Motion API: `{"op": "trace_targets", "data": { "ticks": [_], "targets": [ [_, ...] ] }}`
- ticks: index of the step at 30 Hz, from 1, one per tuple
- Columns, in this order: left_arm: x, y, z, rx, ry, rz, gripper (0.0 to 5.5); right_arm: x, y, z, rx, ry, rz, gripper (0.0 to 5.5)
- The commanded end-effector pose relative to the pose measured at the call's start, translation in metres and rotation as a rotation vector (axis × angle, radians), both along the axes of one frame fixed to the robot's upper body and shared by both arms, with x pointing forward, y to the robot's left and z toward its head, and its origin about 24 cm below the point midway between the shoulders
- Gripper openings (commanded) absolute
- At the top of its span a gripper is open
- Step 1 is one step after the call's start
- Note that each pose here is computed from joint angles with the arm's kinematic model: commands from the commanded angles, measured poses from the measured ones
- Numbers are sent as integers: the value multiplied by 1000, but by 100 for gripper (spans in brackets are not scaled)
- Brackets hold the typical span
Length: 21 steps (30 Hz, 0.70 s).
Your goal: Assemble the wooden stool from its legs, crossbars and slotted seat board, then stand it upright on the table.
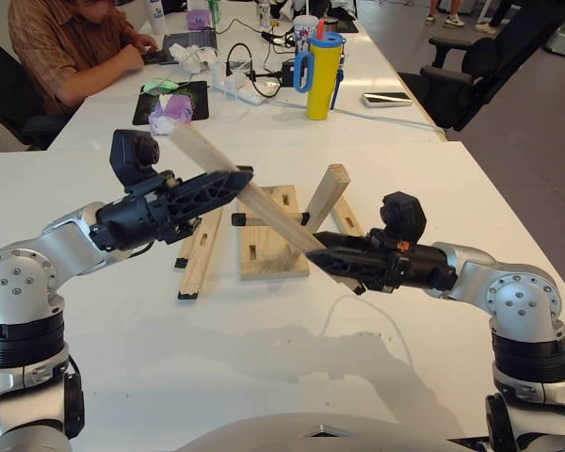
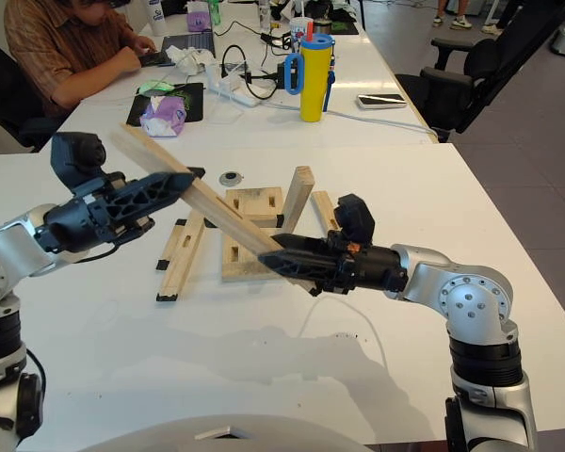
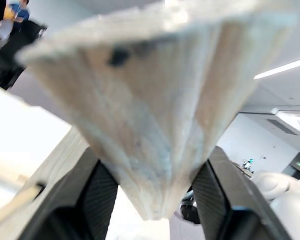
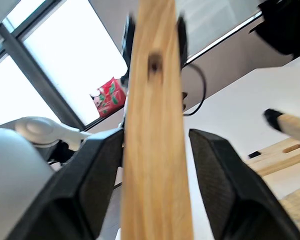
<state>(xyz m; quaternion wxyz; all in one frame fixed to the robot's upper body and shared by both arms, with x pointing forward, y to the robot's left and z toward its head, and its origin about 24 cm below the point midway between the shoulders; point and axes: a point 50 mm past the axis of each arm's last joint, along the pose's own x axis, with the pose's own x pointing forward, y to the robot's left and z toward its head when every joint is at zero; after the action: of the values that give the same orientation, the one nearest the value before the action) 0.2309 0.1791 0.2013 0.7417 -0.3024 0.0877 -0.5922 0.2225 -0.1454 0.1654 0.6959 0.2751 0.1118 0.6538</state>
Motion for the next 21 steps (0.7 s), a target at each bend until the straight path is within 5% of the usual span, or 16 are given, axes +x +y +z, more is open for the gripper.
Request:
{"op": "trace_targets", "data": {
  "ticks": [1,11,21],
  "targets": [
    [-5,14,-4,76,10,52,202,-3,1,-12,-60,17,-34,309],
    [13,88,-23,321,26,394,202,8,39,-85,-316,134,-342,345],
    [35,83,-18,321,-152,447,202,30,74,-108,-386,211,-544,345]
  ]
}}
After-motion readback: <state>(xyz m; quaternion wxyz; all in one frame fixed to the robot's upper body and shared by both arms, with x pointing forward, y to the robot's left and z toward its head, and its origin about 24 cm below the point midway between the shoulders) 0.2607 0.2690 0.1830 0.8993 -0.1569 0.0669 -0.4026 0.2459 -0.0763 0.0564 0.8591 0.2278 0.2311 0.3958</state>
